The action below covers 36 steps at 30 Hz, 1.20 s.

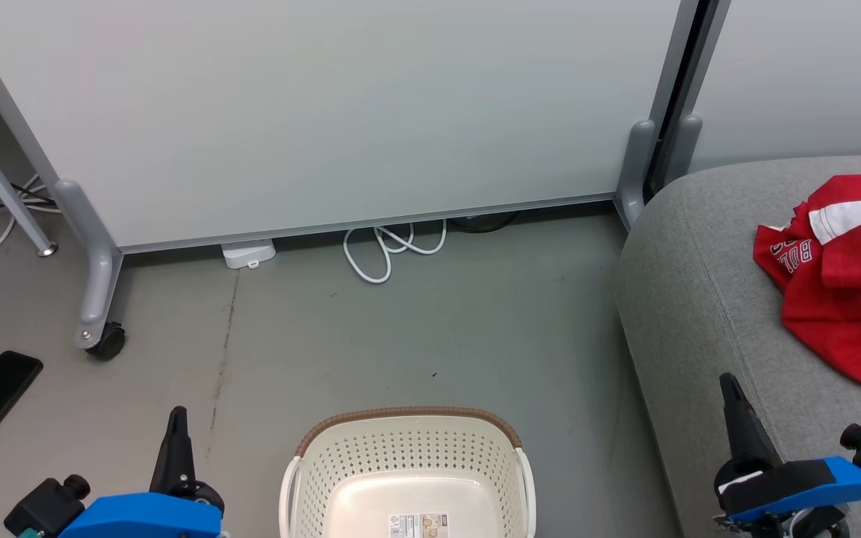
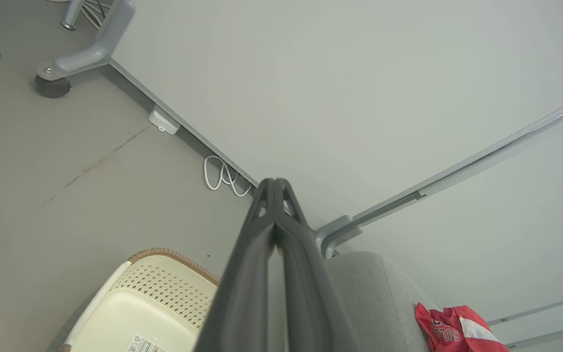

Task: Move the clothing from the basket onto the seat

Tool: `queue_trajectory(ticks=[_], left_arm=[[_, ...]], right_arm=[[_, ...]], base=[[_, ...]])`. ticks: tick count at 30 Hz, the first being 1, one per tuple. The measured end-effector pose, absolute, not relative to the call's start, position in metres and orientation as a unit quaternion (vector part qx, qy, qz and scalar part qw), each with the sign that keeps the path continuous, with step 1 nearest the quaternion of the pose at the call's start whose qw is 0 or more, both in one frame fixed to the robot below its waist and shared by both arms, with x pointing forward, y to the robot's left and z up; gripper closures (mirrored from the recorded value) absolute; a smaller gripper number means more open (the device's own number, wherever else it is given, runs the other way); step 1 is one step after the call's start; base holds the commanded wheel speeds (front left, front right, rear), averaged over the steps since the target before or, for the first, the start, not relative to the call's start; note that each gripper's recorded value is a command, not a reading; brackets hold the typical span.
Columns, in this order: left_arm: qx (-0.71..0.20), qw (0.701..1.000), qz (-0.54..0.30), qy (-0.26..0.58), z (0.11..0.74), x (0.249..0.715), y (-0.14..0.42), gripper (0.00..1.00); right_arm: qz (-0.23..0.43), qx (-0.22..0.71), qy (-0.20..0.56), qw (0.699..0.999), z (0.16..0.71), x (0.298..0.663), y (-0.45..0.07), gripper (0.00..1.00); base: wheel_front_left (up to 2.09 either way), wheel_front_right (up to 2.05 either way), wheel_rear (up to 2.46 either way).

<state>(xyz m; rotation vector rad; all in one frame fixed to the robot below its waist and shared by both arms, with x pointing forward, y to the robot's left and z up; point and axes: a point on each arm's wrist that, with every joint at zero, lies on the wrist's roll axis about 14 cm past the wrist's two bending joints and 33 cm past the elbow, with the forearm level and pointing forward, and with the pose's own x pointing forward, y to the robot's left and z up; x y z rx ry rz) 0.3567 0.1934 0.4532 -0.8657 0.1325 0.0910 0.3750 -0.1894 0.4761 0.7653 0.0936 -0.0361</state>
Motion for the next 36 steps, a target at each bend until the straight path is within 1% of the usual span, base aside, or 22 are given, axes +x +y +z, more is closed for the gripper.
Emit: queue_trajectory(ticks=[19, 36], left_arm=[[-0.512, 0.856, 0.044, 0.049, 0.466, 0.367, 0.197, 1.00], [-0.579, 0.814, 0.037, 0.036, 0.477, 0.374, 0.198, 1.00]], right_arm=[[-0.023, 0.482, 0.038, 0.875, 0.482, 0.379, -0.193, 1.00], [-0.022, 0.559, 0.031, 0.828, 0.487, 0.381, -0.195, 1.00]], base=[[0.00, 0.00, 0.00], [0.00, 0.00, 0.00]])
